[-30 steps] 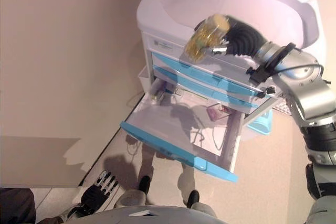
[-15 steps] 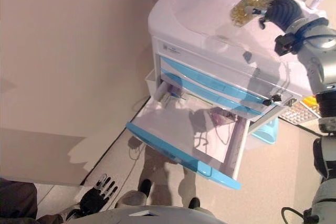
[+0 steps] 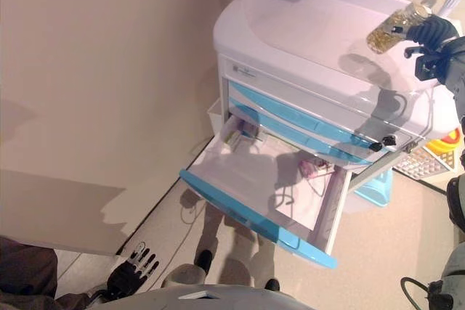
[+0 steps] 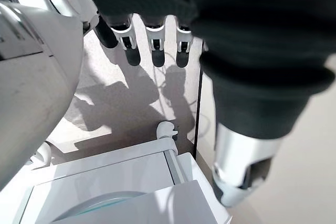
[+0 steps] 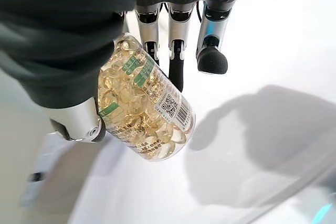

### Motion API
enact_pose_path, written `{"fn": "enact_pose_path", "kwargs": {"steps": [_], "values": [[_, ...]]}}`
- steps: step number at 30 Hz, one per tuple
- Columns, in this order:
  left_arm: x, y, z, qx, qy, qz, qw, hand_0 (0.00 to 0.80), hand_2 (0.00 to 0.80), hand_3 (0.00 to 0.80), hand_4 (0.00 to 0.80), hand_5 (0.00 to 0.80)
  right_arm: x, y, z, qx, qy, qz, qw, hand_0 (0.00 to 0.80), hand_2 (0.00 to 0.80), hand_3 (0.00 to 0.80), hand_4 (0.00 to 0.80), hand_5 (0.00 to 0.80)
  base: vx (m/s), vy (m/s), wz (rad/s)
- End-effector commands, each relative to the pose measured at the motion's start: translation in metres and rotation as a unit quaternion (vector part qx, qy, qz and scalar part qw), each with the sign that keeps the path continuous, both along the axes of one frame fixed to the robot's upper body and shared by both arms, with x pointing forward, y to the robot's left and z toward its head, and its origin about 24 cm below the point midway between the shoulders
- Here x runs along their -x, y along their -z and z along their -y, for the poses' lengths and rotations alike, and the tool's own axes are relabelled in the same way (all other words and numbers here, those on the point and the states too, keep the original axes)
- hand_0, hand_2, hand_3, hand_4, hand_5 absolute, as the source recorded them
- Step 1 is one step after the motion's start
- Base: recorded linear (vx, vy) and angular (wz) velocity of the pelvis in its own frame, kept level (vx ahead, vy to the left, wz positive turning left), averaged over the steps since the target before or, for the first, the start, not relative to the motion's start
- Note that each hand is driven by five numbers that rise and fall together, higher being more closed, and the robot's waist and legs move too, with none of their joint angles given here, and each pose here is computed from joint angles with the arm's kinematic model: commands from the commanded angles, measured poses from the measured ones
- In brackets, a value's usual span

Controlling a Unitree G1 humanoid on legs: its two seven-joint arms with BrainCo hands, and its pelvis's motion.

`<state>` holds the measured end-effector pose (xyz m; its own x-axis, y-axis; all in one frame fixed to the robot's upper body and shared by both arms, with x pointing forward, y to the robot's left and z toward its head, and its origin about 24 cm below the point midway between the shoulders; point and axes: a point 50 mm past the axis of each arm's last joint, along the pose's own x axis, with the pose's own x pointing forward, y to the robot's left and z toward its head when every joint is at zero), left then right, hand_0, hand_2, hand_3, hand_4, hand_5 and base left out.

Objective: Open the drawer and pick up the medicine

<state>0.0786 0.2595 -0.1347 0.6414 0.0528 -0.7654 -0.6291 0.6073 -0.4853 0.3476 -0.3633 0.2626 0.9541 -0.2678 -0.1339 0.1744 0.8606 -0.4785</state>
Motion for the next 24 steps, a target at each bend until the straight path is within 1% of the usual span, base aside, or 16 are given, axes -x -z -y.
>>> {"fn": "enact_pose_path", "kwargs": {"steps": [1, 2, 7, 13, 19, 20, 21, 24], "values": [[0.01, -0.004, -0.018, -0.028, 0.034, -0.023, 0.999, 0.0, 0.0, 0.0, 0.0, 0.0, 0.005, -0.042, 0.006, 0.081, 0.022, 0.024, 0.996, 0.8, 0.8, 0.8, 0.8, 0.8, 0.0, 0.0, 0.0], [0.01, -0.004, -0.018, -0.028, 0.036, -0.024, 0.999, 0.0, 0.0, 0.0, 0.0, 0.0, 0.006, -0.039, 0.01, 0.096, 0.031, 0.011, 0.995, 0.8, 0.8, 0.8, 0.8, 0.8, 0.0, 0.0, 0.0], [0.009, -0.004, -0.018, -0.027, 0.044, -0.026, 0.998, 0.0, 0.0, 0.0, 0.0, 0.0, 0.005, -0.029, 0.018, 0.111, 0.047, -0.021, 0.993, 0.8, 0.8, 0.8, 0.8, 0.8, 0.0, 0.0, 0.0], [0.01, -0.004, -0.019, -0.026, 0.052, -0.028, 0.998, 0.0, 0.0, 0.0, 0.0, 0.0, 0.006, -0.026, 0.023, 0.164, 0.059, -0.052, 0.983, 0.8, 0.8, 0.8, 0.8, 0.8, 0.007, -0.001, 0.02], [0.01, -0.005, -0.019, -0.025, 0.057, -0.027, 0.998, 0.0, 0.0, 0.0, 0.0, 0.0, 0.007, -0.02, 0.027, 0.166, 0.071, -0.065, 0.981, 0.8, 0.8, 0.8, 0.8, 0.8, 0.0, 0.0, 0.0], [0.009, -0.005, -0.019, -0.024, 0.057, -0.026, 0.998, 0.0, 0.0, 0.0, 0.0, 0.0, 0.008, -0.019, 0.029, 0.168, 0.082, -0.063, 0.98, 0.267, 0.267, 0.267, 0.267, 0.267, 0.0, 0.0, 0.0], [0.01, -0.005, -0.019, -0.024, 0.057, -0.027, 0.998, 0.0, 0.0, 0.0, 0.0, 0.0, 0.009, -0.017, 0.03, 0.168, 0.085, -0.065, 0.98, 0.0, 0.0, 0.0, 0.0, 0.0, 0.0, 0.0, 0.0], [0.011, -0.005, -0.019, -0.025, 0.059, -0.029, 0.998, 0.0, 0.0, 0.0, 0.0, 0.0, 0.009, -0.018, 0.031, 0.175, 0.087, -0.064, 0.979, 0.0, 0.0, 0.0, 0.0, 0.0, 0.0, 0.0, 0.02]]}}
